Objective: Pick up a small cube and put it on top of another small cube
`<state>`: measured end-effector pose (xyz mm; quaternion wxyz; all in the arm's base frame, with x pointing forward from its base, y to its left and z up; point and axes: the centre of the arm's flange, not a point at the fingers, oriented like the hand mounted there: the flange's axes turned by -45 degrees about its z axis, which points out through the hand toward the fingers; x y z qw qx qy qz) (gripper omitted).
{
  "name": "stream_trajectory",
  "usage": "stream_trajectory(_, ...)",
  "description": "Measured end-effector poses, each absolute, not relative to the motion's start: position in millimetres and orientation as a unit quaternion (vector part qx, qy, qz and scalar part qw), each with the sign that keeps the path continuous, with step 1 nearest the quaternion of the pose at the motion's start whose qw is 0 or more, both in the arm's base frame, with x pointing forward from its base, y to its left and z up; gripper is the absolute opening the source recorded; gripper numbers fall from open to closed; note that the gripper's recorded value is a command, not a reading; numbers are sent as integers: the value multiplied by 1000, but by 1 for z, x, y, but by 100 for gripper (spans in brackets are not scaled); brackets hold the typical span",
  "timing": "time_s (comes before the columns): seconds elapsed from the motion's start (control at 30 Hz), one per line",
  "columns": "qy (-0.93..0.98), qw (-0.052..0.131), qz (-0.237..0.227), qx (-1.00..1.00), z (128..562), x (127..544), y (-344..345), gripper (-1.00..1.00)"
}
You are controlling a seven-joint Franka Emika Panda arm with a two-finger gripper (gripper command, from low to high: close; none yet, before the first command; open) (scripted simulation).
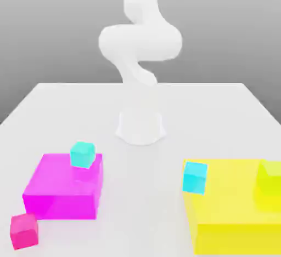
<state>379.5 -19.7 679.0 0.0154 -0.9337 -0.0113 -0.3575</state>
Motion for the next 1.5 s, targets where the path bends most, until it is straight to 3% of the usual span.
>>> stream_trajectory(0.27,-59,45,-260,-963,555,463,-80,0)
stream_trajectory(0.53,-93,53,-172,-979,417,499,-138,0)
stream_trajectory(0.77,-118,38,-95,-988,301,491,-194,0)
stream_trajectory(1.0,-151,5,-12,-988,206,452,-249,0)
stream_trajectory(1.13,-156,-1,-1,-988,152,447,-256,0)
stream_trajectory(1.17,-156,-1,-1,-988,139,447,-257,-100)
stream_trajectory(1.37,-156,0,0,-988,132,446,-256,-100)
stream_trajectory(1.5,-157,-1,0,-988,171,447,-257,-100)
